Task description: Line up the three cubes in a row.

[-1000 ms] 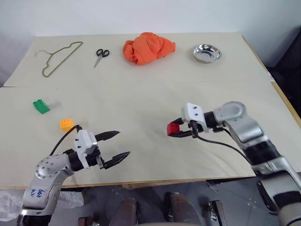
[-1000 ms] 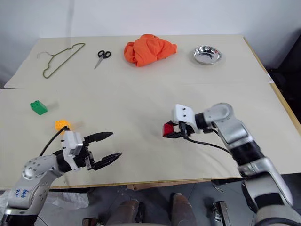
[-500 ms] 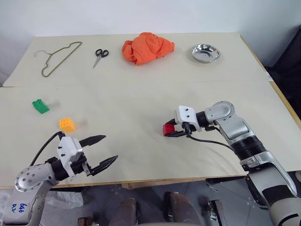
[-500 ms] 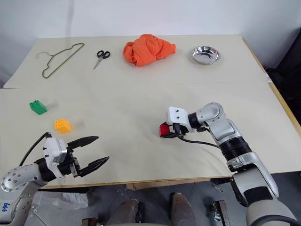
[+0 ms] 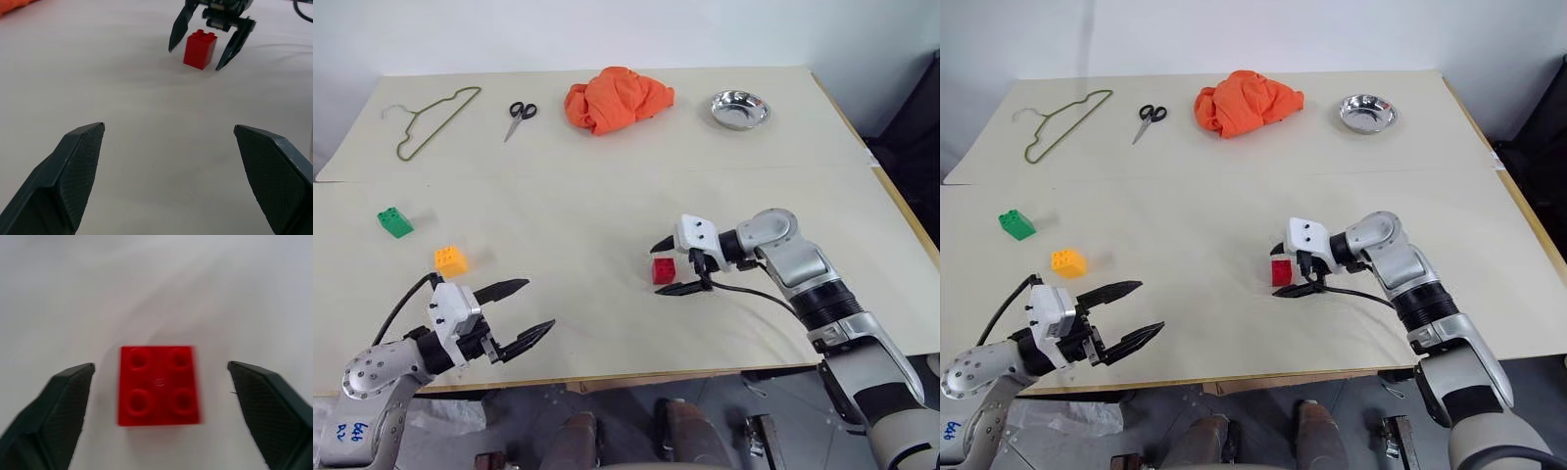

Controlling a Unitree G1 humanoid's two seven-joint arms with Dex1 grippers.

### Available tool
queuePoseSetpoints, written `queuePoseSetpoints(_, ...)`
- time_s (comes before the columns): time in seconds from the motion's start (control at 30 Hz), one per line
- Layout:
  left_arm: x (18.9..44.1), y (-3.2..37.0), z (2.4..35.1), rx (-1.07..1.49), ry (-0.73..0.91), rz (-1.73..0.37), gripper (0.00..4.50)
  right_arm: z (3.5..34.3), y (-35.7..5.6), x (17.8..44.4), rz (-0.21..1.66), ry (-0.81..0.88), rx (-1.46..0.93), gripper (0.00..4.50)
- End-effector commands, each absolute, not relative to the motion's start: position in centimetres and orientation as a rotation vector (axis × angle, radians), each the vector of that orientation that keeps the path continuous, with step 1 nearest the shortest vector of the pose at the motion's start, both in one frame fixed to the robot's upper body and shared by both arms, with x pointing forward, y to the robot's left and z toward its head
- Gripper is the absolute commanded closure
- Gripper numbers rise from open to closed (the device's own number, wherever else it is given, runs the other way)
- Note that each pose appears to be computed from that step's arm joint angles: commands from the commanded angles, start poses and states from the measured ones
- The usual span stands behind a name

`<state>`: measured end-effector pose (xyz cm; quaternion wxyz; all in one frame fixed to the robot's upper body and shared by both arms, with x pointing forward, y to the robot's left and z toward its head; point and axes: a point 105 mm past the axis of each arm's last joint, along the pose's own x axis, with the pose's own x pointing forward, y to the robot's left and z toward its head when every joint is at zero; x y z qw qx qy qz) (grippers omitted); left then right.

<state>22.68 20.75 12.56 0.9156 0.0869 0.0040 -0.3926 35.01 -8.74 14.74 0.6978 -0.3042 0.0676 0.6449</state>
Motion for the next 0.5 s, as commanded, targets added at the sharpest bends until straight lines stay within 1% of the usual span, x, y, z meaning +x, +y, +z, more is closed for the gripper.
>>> queuePoseSetpoints(0.03, 22.1, 22.9, 14.1, 0.177, -0.081, -0.647, 0.00, 18.9, -9.1, 33.8, 1.473, -0.068, -0.642, 0.04)
queuePoseSetpoints(0.1, 21.8, 24.0, 14.0, 0.161, -0.091, -0.572, 0.00, 19.8, -9.2, 33.0, 1.505, -0.124, -0.584, 0.04)
queuePoseSetpoints(0.17, 20.4, 27.2, 13.5, 0.130, -0.097, -0.387, 0.00, 21.8, -9.7, 31.7, 1.533, -0.256, -0.435, 0.04)
queuePoseSetpoints(0.2, 19.9, 28.1, 13.3, 0.123, -0.098, -0.336, 0.00, 22.3, -9.9, 31.2, 1.540, -0.292, -0.396, 0.04)
queuePoseSetpoints(0.23, 19.1, 29.7, 13.0, 0.103, -0.103, -0.240, 0.00, 22.6, -10.0, 30.6, 1.542, -0.338, -0.346, 0.04)
queuePoseSetpoints(0.3, 17.0, 32.2, 12.2, 0.072, -0.094, -0.090, 0.00, 22.7, -10.2, 29.3, 1.545, -0.406, -0.256, 0.04)
queuePoseSetpoints(0.37, 15.0, 34.5, 11.5, -0.002, -0.102, 0.072, 0.00, 21.3, -10.5, 28.7, 1.516, -0.391, -0.244, 0.04)
queuePoseSetpoints(0.4, 13.5, 36.0, 11.0, -0.056, -0.113, 0.174, 0.00, 21.2, -11.3, 28.6, 1.428, -0.486, -0.227, 0.04)
queuePoseSetpoints(0.43, 12.1, 37.1, 10.5, -0.087, -0.113, 0.249, 0.00, 20.3, -12.3, 28.5, 1.383, -0.480, -0.238, 0.04)
queuePoseSetpoints(0.5, 10.6, 38.3, 10.1, -0.130, -0.126, 0.329, 0.00, 19.6, -13.9, 28.2, 1.322, -0.473, -0.255, 0.04)
